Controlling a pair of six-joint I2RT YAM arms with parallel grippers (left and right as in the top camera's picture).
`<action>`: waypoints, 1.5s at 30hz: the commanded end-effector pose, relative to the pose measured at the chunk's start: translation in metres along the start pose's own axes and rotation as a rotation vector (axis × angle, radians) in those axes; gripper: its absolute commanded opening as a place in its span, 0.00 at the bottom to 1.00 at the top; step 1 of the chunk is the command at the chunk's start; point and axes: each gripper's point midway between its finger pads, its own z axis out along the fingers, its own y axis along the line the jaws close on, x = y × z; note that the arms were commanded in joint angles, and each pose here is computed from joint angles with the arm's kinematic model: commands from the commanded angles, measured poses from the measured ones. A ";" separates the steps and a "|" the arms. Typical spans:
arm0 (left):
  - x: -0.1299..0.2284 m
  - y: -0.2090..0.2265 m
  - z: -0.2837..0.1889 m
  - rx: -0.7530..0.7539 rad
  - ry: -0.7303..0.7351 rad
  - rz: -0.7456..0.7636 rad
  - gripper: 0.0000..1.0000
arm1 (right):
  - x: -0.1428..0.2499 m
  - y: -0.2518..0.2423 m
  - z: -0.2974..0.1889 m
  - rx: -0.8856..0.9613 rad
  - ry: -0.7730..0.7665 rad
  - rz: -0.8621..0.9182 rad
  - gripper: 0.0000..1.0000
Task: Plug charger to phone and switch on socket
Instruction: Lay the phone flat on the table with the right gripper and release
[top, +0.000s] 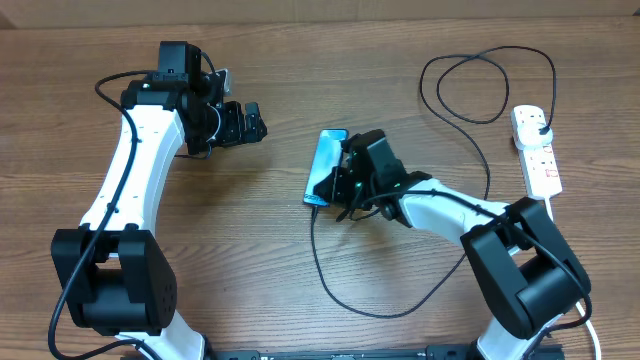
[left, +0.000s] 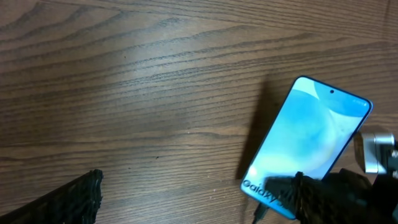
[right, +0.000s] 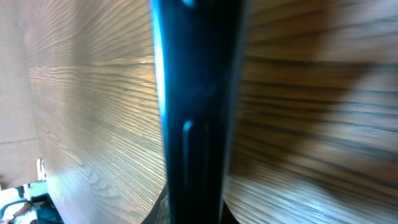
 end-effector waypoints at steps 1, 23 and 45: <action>-0.003 -0.005 -0.013 0.000 -0.035 0.018 1.00 | -0.005 0.008 0.005 0.017 -0.052 0.005 0.04; -0.003 -0.005 -0.013 0.000 -0.035 0.018 1.00 | -0.005 0.007 0.010 0.026 -0.063 0.028 0.35; -0.003 -0.005 -0.013 0.000 -0.035 0.018 1.00 | -0.007 -0.016 0.001 0.083 -0.045 0.168 1.00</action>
